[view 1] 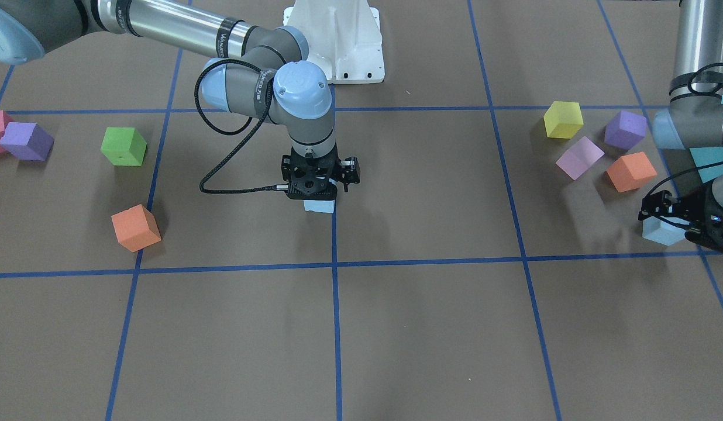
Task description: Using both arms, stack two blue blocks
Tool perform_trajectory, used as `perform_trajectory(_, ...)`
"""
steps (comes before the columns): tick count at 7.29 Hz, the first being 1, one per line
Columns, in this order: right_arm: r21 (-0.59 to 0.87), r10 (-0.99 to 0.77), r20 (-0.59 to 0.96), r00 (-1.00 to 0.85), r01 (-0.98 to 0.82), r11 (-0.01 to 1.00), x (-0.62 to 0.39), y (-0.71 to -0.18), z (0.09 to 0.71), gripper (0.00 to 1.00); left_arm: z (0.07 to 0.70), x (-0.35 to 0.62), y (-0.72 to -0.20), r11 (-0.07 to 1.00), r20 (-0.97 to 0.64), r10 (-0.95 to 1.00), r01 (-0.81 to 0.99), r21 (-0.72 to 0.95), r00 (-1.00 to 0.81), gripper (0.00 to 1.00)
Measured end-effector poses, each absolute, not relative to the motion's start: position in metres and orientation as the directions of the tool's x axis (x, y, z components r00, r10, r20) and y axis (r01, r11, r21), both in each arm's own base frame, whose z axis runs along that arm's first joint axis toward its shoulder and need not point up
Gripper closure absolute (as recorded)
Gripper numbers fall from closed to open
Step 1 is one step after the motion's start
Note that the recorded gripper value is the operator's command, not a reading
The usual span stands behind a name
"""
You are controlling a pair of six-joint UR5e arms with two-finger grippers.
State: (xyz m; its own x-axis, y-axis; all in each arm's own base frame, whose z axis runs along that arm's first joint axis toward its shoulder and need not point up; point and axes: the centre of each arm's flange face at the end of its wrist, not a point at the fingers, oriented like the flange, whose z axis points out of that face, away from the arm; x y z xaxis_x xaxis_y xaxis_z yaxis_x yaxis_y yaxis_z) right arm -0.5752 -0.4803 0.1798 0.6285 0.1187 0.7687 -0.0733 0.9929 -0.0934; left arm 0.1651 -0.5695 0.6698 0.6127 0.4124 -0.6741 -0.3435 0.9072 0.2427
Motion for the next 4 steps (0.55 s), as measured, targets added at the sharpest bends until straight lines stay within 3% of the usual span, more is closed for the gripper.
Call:
perform_trajectory(2,-0.133,0.147,0.795,0.589,-0.067,0.989,-0.518,-0.514,0.177,0.00,0.670,0.167,-0.570,0.906,-0.674,0.416,-0.345,0.246,0.611,0.36)
perform_trajectory(4,-0.101,0.105,0.785,0.610,-0.041,0.994,-0.446,-0.539,0.199,0.00,0.667,0.171,-0.571,0.904,-0.674,0.420,-0.347,0.251,0.608,0.38)
